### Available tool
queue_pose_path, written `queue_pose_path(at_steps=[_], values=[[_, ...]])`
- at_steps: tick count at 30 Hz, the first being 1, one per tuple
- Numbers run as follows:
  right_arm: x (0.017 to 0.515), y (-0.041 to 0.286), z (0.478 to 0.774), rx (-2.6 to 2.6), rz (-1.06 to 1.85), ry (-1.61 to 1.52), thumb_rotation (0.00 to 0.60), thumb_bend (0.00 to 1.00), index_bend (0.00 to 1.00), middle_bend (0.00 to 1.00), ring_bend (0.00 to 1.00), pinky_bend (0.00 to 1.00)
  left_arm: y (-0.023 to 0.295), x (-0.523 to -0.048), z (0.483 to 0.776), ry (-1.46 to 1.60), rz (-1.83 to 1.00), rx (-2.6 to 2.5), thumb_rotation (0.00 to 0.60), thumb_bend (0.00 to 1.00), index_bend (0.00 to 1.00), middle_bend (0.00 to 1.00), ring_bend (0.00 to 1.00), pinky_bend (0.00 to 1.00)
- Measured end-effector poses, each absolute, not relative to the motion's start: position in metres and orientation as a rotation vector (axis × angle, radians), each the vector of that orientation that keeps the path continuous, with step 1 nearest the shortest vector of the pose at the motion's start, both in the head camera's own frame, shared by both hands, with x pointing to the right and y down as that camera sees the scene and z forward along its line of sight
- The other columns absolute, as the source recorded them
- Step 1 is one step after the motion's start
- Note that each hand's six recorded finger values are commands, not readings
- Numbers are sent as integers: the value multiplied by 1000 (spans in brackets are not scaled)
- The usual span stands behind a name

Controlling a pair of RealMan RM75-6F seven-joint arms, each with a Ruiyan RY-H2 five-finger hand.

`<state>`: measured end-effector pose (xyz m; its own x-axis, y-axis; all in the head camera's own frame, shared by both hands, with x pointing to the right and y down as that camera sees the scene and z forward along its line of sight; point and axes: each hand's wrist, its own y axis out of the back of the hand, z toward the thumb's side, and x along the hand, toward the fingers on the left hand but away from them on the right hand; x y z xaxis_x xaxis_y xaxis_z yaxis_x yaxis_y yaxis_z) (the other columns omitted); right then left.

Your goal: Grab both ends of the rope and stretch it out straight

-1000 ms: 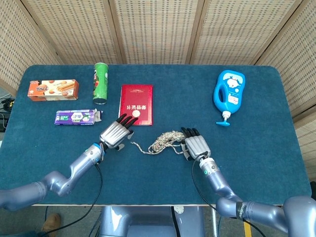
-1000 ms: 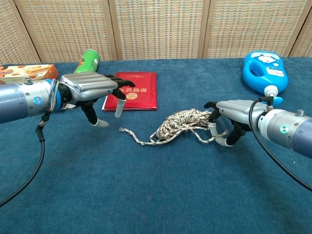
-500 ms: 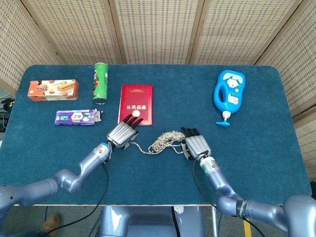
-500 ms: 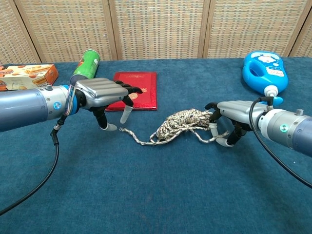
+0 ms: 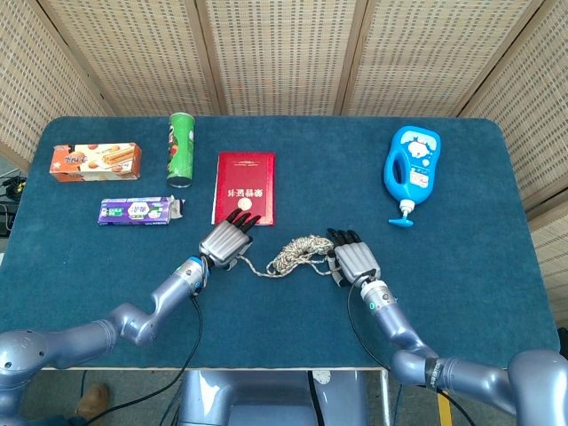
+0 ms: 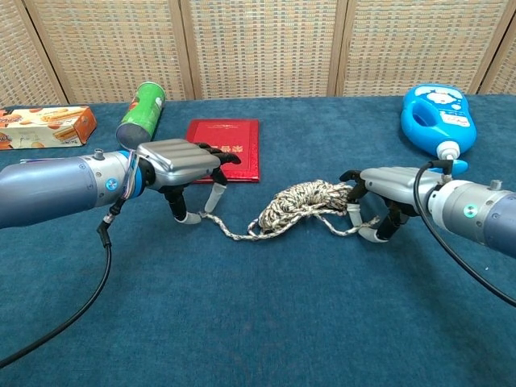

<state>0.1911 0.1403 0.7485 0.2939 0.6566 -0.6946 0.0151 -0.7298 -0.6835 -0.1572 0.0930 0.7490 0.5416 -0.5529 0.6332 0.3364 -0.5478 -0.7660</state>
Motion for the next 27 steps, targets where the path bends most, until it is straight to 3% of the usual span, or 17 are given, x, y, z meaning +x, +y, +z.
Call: queue_pose_path(at_steps=[27], values=[[188,139,746,-2010,1456,-610,600,541,664,0,0,0,100,-146,755,165,-1151,-1826,600,385,561,0,0,0]])
